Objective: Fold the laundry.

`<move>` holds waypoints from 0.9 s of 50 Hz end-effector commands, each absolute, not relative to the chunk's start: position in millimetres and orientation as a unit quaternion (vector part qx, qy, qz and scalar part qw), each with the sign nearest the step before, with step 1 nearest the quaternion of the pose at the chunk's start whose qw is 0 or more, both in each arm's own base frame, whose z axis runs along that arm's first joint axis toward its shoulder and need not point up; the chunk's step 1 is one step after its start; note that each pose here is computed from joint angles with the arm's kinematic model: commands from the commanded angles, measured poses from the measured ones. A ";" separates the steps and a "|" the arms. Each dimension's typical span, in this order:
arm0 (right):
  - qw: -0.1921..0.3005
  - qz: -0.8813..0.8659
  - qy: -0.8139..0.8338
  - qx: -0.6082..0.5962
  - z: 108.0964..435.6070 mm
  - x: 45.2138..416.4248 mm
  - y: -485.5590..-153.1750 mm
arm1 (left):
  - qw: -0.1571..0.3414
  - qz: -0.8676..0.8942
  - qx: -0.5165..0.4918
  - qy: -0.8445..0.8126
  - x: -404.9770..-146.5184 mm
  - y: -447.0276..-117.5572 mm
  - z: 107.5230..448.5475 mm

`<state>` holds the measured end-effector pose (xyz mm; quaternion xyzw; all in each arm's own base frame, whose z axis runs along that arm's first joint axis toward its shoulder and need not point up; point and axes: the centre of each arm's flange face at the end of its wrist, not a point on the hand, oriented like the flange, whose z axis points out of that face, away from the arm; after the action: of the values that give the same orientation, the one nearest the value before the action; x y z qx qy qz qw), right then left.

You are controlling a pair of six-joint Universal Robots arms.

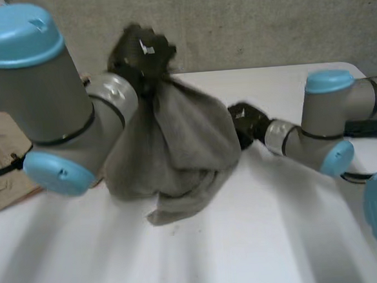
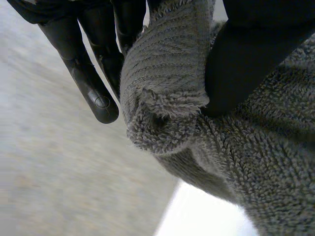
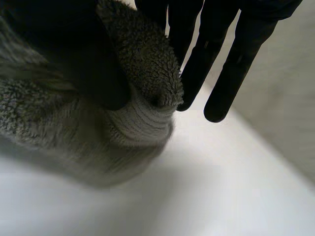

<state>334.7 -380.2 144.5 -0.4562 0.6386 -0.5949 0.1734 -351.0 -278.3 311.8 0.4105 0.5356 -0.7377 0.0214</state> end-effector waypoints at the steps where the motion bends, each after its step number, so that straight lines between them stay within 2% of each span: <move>1: 0.095 -0.791 0.559 -0.230 288.1 314.5 -429.2 | 0.076 -0.882 0.269 0.380 -332.5 -344.0 393.8; 4: 0.099 -0.848 0.492 -0.173 349.8 301.4 -418.6 | 0.073 -0.927 0.212 0.300 -323.5 -353.3 427.7; 7: 0.090 -0.868 0.460 -0.160 372.1 290.1 -410.7 | 0.043 -0.944 0.182 0.271 -319.7 -355.5 438.2; 8: 0.086 -0.879 0.443 -0.156 385.4 282.3 -404.1 | 0.034 -0.944 0.180 0.273 -318.9 -356.7 436.8; 10: 0.083 -0.883 0.435 -0.157 391.9 276.6 -398.1 | 0.018 -0.937 0.183 0.299 -317.0 -361.5 425.5; 14: 0.092 -0.864 0.461 -0.182 370.9 275.9 -393.3 | 0.005 -0.908 0.206 0.366 -315.7 -368.5 386.6; 21: 0.107 -0.781 0.562 -0.250 295.0 282.3 -382.6 | -0.001 -0.836 0.258 0.484 -313.0 -366.1 294.1; 22: 0.103 -0.771 0.574 -0.258 283.9 282.1 -381.7 | -0.002 -0.827 0.263 0.497 -312.1 -364.0 283.3; 23: 0.091 -0.747 0.597 -0.278 259.6 283.2 -378.4 | -0.003 -0.817 0.268 0.510 -310.9 -361.5 272.1; 25: 0.075 -0.723 0.618 -0.300 235.8 281.9 -373.7 | -0.006 -0.781 0.287 0.554 -306.9 -351.0 236.3; 26: 0.052 -0.696 0.637 -0.328 212.3 276.9 -366.7 | -0.007 -0.768 0.294 0.569 -304.9 -346.6 224.8; 28: 0.035 -0.672 0.650 -0.353 194.2 273.3 -357.8 | -0.010 -0.726 0.312 0.613 -298.1 -330.1 193.0; 31: 0.006 -0.627 0.665 -0.405 162.9 267.8 -337.8 | -0.013 -0.676 0.332 0.657 -289.8 -308.6 166.8; 34: -0.007 -0.598 0.675 -0.432 144.4 263.3 -323.0 | -0.018 -0.632 0.351 0.691 -284.0 -287.2 155.4; 37: -0.010 -0.584 0.683 -0.439 136.0 260.6 -315.2 | -0.019 -0.610 0.360 0.705 -281.3 -275.5 161.3; 41: -0.014 -0.594 0.680 -0.429 151.0 257.9 -314.4 | -0.018 -0.602 0.361 0.712 -279.1 -270.7 178.8; 45: -0.006 -0.622 0.674 -0.398 191.2 253.2 -314.8 | -0.017 -0.607 0.359 0.709 -278.4 -270.9 200.0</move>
<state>258.1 -313.4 145.9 -0.4353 0.6815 -0.5882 -0.0144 -279.2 -271.3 168.8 0.3616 0.7121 -0.6015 -0.0185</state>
